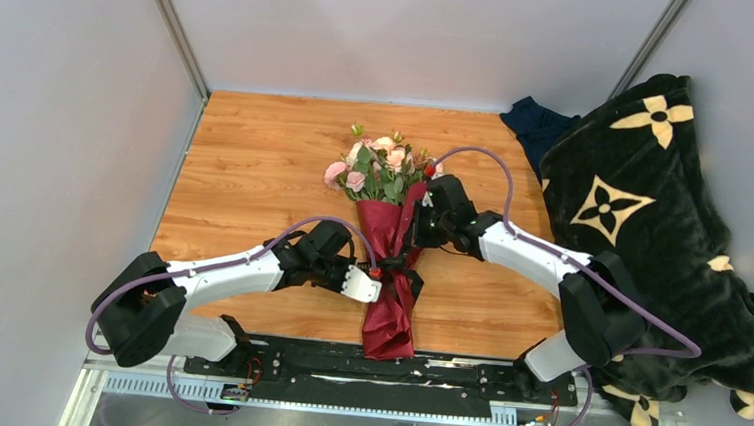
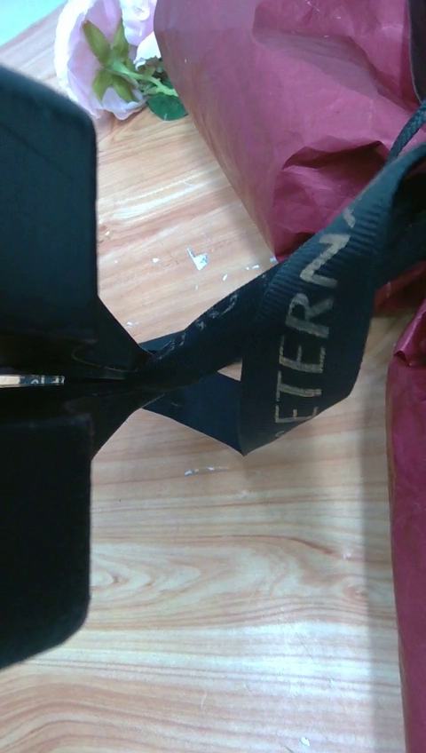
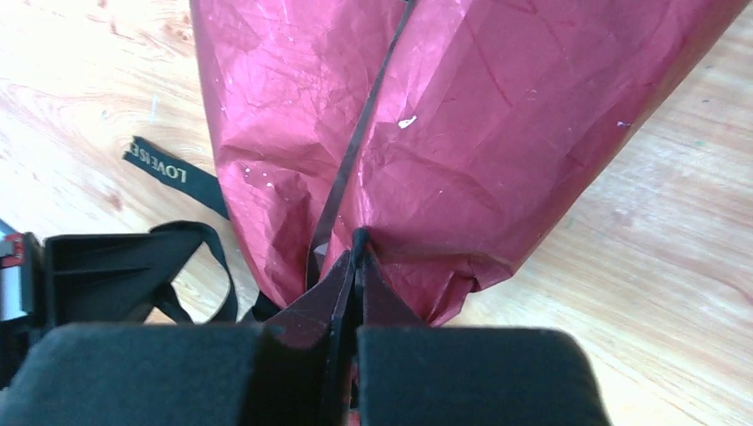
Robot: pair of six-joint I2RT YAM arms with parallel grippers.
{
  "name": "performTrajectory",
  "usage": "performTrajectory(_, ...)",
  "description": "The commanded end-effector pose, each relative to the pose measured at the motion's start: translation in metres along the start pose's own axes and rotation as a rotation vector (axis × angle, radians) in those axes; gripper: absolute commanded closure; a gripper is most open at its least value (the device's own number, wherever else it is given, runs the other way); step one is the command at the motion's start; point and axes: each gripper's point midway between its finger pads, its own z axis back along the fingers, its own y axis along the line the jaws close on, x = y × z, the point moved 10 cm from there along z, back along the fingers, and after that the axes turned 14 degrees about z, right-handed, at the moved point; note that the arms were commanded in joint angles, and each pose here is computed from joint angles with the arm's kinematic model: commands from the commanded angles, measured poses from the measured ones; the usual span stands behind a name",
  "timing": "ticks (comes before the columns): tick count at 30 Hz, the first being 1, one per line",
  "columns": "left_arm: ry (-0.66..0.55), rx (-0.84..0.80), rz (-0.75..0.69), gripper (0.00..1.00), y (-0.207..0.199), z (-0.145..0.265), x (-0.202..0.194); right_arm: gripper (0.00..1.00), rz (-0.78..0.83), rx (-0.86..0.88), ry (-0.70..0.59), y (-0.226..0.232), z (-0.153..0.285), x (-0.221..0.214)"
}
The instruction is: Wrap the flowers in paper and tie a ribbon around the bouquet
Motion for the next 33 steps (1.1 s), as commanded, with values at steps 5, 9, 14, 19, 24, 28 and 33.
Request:
performTrajectory(5,0.109,0.086,-0.009,1.0,0.028,0.017,-0.015,1.0,-0.035,-0.161,-0.099,-0.036,0.031,-0.001)
performTrajectory(9,0.183,0.095,-0.014,1.0,0.035,0.019,-0.031,1.0,-0.105,-0.168,-0.081,-0.058,0.041,-0.022)
performTrajectory(14,0.232,0.142,-0.036,1.0,0.042,0.016,-0.053,1.0,-0.227,-0.189,-0.035,-0.085,0.047,-0.057)
performTrajectory(19,0.274,0.153,-0.068,1.0,0.042,0.013,-0.074,1.0,-0.278,-0.229,0.001,-0.101,0.051,-0.077)
performTrajectory(24,0.273,0.152,-0.104,1.0,0.041,0.01,-0.083,1.0,-0.287,-0.218,0.021,-0.105,0.047,-0.083)
performTrajectory(28,0.328,0.107,-0.172,1.0,0.034,0.01,-0.104,1.0,-0.351,-0.214,0.043,-0.116,0.05,-0.092)
performTrajectory(33,0.338,0.098,-0.173,1.0,0.029,0.013,-0.113,1.0,-0.408,-0.233,0.038,-0.129,0.055,-0.102)
